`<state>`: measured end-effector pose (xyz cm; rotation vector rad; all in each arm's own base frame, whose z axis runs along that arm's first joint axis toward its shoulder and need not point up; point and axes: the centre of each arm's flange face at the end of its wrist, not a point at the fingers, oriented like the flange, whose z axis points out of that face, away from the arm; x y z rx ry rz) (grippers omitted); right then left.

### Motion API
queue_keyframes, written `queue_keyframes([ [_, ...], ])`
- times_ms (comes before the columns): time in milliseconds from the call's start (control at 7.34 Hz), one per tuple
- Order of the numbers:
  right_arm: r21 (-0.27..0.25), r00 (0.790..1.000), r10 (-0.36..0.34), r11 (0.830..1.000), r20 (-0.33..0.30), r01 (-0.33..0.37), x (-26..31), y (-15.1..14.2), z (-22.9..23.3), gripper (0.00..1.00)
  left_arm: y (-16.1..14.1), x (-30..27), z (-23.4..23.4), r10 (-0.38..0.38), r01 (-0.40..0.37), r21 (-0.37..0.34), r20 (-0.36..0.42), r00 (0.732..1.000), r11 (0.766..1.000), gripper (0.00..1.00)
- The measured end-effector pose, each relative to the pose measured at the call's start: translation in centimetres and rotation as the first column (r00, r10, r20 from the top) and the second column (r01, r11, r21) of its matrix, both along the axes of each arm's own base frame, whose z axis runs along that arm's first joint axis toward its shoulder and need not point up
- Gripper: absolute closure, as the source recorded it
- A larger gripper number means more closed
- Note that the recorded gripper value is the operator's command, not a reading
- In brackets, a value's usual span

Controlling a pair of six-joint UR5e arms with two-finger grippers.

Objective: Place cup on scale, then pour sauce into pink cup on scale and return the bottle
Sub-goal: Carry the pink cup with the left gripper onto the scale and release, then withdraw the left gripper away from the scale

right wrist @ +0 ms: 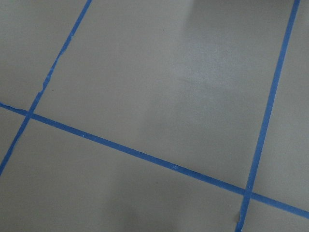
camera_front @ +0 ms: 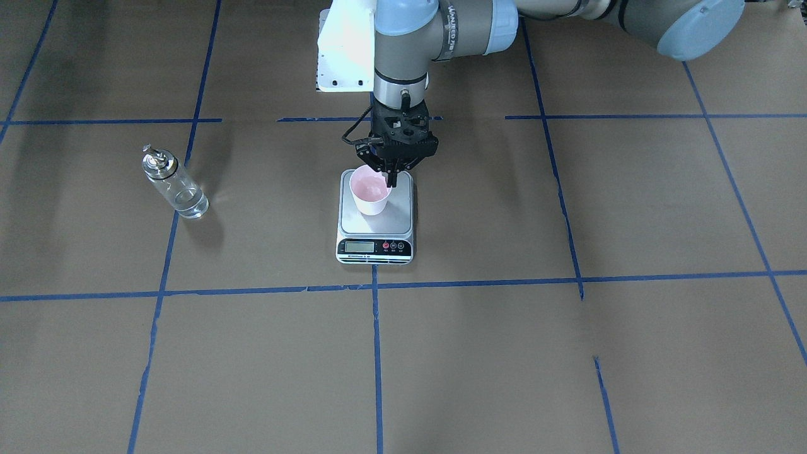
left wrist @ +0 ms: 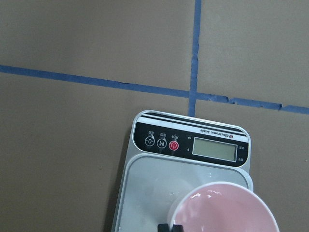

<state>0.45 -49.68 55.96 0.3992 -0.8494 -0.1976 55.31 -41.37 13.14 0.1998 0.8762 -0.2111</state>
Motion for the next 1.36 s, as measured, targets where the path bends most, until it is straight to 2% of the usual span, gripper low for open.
queue_keyframes([
  [136, -0.001, 1.000, 0.000, 1.000, 0.000, 0.000, 0.0, 0.0, 0.0, 0.00, 0.2, 0.2, 0.1, 0.004, -0.004, 0.000, 0.001, 1.000, 1.000, 0.71],
  [272, -0.001, 1.000, 0.000, 1.000, 0.000, 0.000, 0.0, 0.0, 0.0, 0.00, 0.3, 0.2, 0.2, 0.006, -0.006, 0.000, 0.002, 1.000, 1.000, 0.52],
  [408, 0.001, 1.000, -0.001, 1.000, 0.000, 0.001, 0.0, 0.0, 0.0, 0.00, 0.4, 0.2, 0.3, 0.007, -0.007, 0.001, 0.003, 1.000, 1.000, 0.18],
  [545, 0.004, 1.000, -0.001, 1.000, 0.000, 0.001, 0.0, 0.0, -0.1, 0.00, 0.5, 0.0, 0.3, 0.010, -0.010, 0.003, 0.002, 1.000, 1.000, 0.00],
  [817, 0.007, 1.000, -0.001, 1.000, 0.002, 0.001, 0.0, 0.0, -0.3, 0.00, 1.2, -1.6, 0.3, 0.039, -0.039, 0.047, -0.002, 0.999, 0.998, 0.00],
  [953, 0.006, 1.000, 0.003, 1.000, 0.007, -0.003, 0.0, 0.1, -0.6, 0.00, 2.2, -4.7, 1.2, 0.082, -0.082, 0.108, -0.002, 0.997, 0.991, 0.00],
  [1225, -0.037, 0.997, 0.060, 0.998, 0.048, -0.059, -0.5, 0.6, -3.5, 0.00, 2.7, -14.0, 4.3, 0.161, -0.165, 0.247, 0.038, 0.986, 0.955, 0.00],
  [1362, -0.065, 0.993, 0.087, 0.994, 0.078, -0.082, -1.7, 1.4, -5.9, 0.00, 1.2, -18.8, 6.8, 0.181, -0.201, 0.295, 0.094, 0.979, 0.934, 0.00],
])
